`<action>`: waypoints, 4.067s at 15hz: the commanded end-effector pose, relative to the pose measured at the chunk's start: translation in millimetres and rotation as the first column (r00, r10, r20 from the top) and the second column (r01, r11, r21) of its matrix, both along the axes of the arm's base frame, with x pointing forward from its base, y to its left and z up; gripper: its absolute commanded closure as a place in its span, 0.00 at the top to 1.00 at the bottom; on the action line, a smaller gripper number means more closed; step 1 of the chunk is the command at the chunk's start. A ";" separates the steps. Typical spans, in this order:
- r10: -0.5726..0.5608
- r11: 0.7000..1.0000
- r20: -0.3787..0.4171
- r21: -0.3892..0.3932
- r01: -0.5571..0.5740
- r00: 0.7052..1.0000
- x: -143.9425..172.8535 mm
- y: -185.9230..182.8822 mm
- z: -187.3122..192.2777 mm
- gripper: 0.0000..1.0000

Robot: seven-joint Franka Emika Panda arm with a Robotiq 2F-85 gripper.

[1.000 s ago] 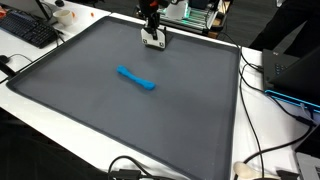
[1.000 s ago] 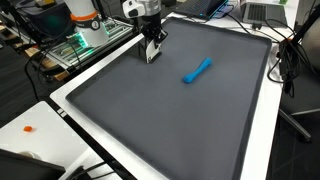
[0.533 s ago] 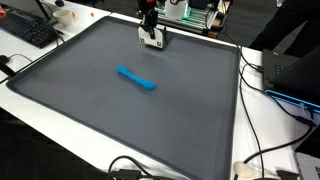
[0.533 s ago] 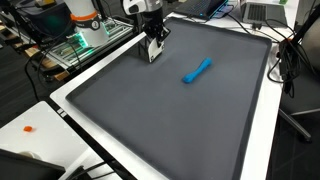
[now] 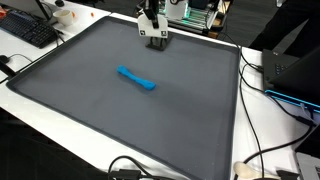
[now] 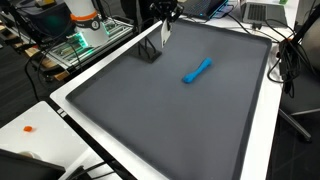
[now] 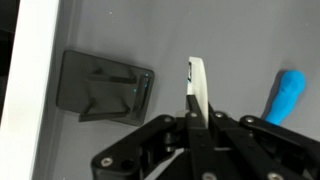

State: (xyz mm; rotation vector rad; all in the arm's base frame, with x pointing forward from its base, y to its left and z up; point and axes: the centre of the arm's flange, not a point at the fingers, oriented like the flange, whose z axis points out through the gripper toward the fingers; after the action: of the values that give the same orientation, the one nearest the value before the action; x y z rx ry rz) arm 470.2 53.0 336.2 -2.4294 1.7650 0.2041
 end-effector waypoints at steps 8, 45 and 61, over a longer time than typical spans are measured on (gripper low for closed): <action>0.543 0.836 0.003 -0.103 -0.540 0.840 63.1 56.3 58.7 0.01; 0.964 0.262 -0.018 -0.118 -0.958 0.266 179.6 90.4 -47.3 0.01; 0.967 0.237 -0.064 -0.147 -0.960 0.248 189.8 87.3 -79.4 0.01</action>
State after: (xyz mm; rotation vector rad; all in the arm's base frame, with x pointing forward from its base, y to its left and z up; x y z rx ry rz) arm 655.8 138.0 265.2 -3.1835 -0.0737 0.1357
